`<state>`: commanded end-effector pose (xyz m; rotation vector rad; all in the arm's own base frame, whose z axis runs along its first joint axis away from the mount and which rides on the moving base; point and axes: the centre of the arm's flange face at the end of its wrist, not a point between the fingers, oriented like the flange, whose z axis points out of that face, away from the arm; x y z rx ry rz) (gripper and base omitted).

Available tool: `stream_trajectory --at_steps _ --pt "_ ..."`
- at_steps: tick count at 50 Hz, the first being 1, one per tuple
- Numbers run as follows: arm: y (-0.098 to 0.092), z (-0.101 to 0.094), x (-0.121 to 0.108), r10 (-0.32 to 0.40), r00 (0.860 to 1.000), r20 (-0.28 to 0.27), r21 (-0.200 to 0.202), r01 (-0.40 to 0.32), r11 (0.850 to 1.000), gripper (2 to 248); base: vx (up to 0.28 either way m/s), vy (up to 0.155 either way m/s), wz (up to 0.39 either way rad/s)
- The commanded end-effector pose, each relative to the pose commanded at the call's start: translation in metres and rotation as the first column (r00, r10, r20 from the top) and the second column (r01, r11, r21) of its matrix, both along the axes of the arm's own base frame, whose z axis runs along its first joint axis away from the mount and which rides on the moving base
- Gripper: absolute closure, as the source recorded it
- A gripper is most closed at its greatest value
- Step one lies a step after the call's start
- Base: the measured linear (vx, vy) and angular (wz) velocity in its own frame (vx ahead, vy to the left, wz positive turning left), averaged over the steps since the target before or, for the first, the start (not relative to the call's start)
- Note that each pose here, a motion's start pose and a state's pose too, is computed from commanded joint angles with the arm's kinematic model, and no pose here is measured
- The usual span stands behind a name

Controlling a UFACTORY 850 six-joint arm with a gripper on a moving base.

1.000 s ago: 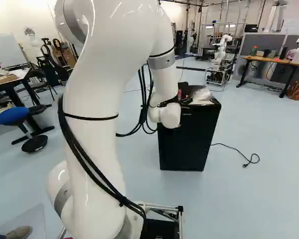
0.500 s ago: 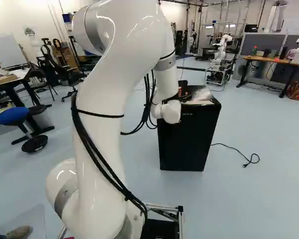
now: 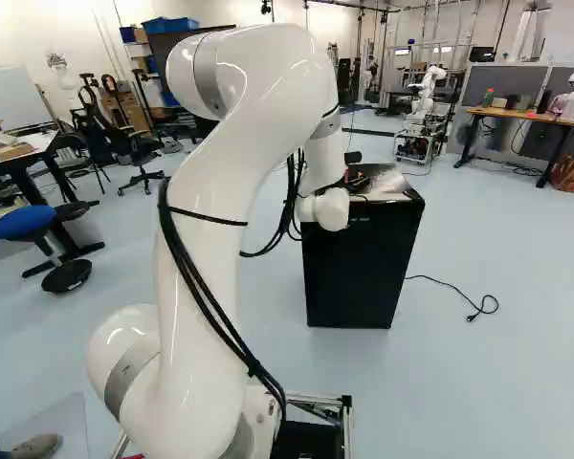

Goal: Grab a drink from the fridge

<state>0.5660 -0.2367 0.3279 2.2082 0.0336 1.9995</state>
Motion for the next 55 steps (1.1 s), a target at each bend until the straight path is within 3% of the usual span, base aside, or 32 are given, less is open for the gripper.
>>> stream_trajectory --at_steps 6,7,11,12,16,17,22,23,27,28,55 --pt "0.000 0.000 0.001 0.000 1.000 0.001 0.000 0.000 1.000 3 0.000 0.000 0.000" --pt "0.000 0.000 0.001 0.000 1.000 0.001 0.000 0.000 1.000 27 0.000 0.000 0.000" --pt "0.000 0.000 0.001 0.000 1.000 0.001 0.000 0.000 1.000 27 0.000 0.000 0.000" --pt "0.000 0.000 0.001 0.000 1.000 0.001 0.000 0.000 1.000 66 0.000 0.000 0.000" --pt "0.000 0.000 0.001 0.000 1.000 0.001 0.000 0.000 1.000 66 0.000 0.000 0.000" --pt "0.000 0.000 0.001 0.000 1.000 0.001 0.000 0.000 1.000 104 0.000 0.000 0.000" --pt "0.000 0.000 0.001 0.000 1.000 0.001 0.000 0.000 1.000 104 0.000 0.000 0.000" --pt "0.000 0.000 0.001 0.000 1.000 0.001 0.000 0.000 1.000 141 0.000 0.000 0.000" --pt "0.000 0.000 0.001 0.000 1.000 0.001 0.000 0.000 1.000 141 0.000 0.000 0.000" --pt "0.000 0.000 0.001 0.000 1.000 0.001 0.000 0.000 1.000 152 0.000 0.000 0.000" --pt "0.000 0.022 0.001 0.001 0.999 0.033 -0.016 0.000 1.000 152 0.000 0.000 0.000"
